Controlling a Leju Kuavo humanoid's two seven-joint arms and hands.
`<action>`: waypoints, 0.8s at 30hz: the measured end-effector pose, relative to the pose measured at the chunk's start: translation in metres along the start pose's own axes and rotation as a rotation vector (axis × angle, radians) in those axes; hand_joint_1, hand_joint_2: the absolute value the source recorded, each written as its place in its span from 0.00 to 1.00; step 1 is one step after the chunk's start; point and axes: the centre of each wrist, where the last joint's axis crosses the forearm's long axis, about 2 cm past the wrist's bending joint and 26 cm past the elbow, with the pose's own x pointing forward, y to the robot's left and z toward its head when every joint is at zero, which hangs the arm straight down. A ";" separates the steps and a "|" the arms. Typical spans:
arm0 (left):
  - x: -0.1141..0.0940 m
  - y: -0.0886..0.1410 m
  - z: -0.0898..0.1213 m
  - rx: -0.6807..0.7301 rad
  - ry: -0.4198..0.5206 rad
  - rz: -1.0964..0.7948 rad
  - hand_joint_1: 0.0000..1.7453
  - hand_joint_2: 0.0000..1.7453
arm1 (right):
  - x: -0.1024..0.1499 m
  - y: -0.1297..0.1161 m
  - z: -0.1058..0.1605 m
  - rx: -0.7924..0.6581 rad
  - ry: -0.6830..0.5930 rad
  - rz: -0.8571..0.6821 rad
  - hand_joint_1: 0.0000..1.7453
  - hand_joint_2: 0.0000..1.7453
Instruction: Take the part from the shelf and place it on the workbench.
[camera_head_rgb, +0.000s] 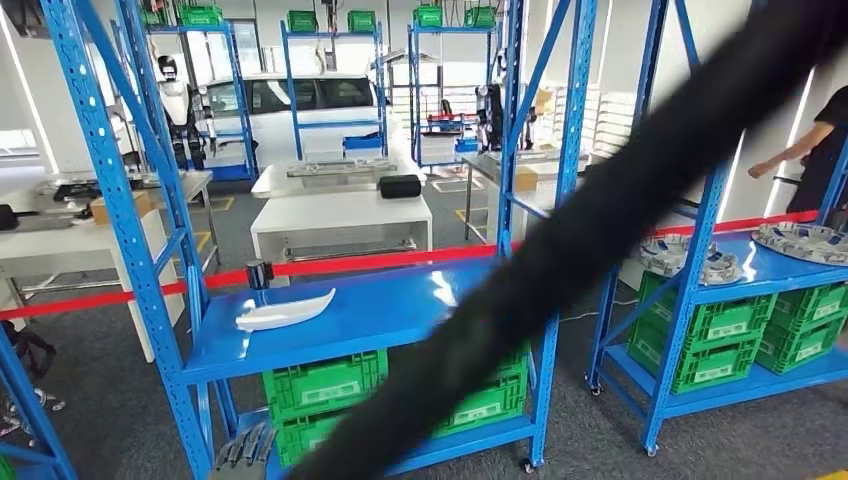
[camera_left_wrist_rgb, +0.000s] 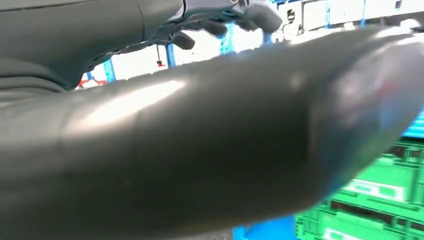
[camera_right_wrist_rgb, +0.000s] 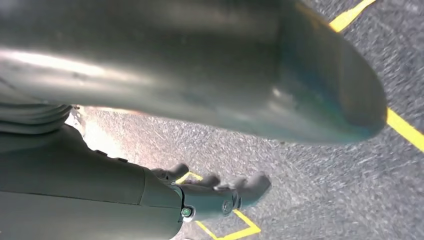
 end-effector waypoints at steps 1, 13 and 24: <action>0.002 0.000 0.000 0.000 -0.003 0.002 0.00 0.00 | -0.001 0.000 0.000 0.001 0.001 -0.002 0.00 0.00; 0.008 -0.004 0.002 -0.014 -0.008 0.010 0.00 0.00 | -0.006 0.000 0.000 0.002 0.008 0.011 0.00 0.00; 0.007 -0.004 0.002 -0.012 -0.029 0.009 0.00 0.00 | -0.005 0.000 0.000 0.003 0.010 0.009 0.00 0.00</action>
